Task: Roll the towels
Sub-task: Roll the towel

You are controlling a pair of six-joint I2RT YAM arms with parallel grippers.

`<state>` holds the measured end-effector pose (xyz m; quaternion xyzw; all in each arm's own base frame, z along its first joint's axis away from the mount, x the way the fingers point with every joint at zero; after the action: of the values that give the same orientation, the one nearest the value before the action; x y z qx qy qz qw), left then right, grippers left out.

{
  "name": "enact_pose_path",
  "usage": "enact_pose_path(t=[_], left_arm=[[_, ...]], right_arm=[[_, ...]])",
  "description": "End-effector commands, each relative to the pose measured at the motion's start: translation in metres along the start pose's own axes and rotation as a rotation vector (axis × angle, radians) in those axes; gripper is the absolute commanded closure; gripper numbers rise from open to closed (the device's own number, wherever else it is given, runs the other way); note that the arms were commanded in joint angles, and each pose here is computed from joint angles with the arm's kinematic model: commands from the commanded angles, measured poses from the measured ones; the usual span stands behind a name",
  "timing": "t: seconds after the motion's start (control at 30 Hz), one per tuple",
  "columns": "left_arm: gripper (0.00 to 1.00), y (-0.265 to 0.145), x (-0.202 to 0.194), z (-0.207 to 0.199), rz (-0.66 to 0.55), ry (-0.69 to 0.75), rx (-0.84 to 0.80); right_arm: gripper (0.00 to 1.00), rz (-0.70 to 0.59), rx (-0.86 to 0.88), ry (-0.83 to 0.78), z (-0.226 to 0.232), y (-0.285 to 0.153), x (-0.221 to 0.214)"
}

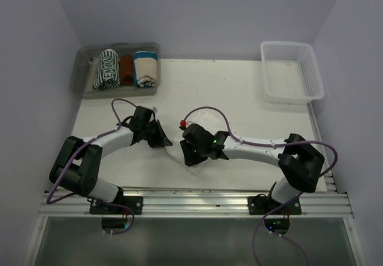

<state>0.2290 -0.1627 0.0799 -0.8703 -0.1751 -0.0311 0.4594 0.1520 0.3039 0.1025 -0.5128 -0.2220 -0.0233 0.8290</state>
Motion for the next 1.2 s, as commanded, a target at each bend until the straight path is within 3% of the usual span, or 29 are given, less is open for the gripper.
enact_pose_path(t=[0.0, 0.33, 0.53, 0.8, 0.9, 0.97, 1.0, 1.1, 1.17], left_arm=[[1.00, -0.005, 0.009, -0.010, 0.020, 0.068, -0.007], [1.00, -0.011, 0.009, -0.015, 0.061, 0.091, -0.011], [1.00, -0.010, 0.010, -0.018, 0.073, 0.092, -0.029], [1.00, -0.010, 0.010, -0.018, 0.077, 0.087, -0.032], [1.00, -0.009, 0.010, -0.018, 0.083, 0.088, -0.034], [1.00, -0.009, 0.009, -0.018, 0.085, 0.089, -0.033], [1.00, -0.009, 0.009, -0.018, 0.085, 0.090, -0.033], [1.00, -0.009, 0.010, -0.018, 0.086, 0.092, -0.031], [1.00, -0.009, 0.011, -0.019, 0.084, 0.093, -0.027]], right_arm=[[0.60, -0.094, -0.095, -0.182, 0.006, -0.026, 0.016], [0.51, -0.224, -0.327, -0.649, 0.032, -0.034, 0.000], [0.47, -0.243, -0.413, -0.789, 0.036, -0.009, -0.008], [0.46, -0.239, -0.480, -0.833, 0.029, 0.019, -0.017], [0.52, -0.253, -0.520, -0.827, 0.024, 0.024, -0.019], [0.64, -0.277, -0.538, -0.806, 0.021, 0.024, -0.017], [0.76, -0.287, -0.540, -0.801, 0.021, 0.023, -0.016], [0.98, -0.301, -0.522, -0.776, 0.024, 0.019, -0.015], [1.00, -0.295, -0.501, -0.756, 0.026, 0.016, -0.016]])
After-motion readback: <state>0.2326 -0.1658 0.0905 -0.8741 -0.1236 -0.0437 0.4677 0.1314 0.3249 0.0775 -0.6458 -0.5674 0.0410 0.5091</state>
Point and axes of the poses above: each gripper's point midway between its finger pads, its own y axis out along the fingers, its own z axis along the line the jaws close on, x = y × z, the point moved 6 cm from there along -y, back along the fingers, and after that the axes turned 6 degrees about y, right-handed, at the moved point
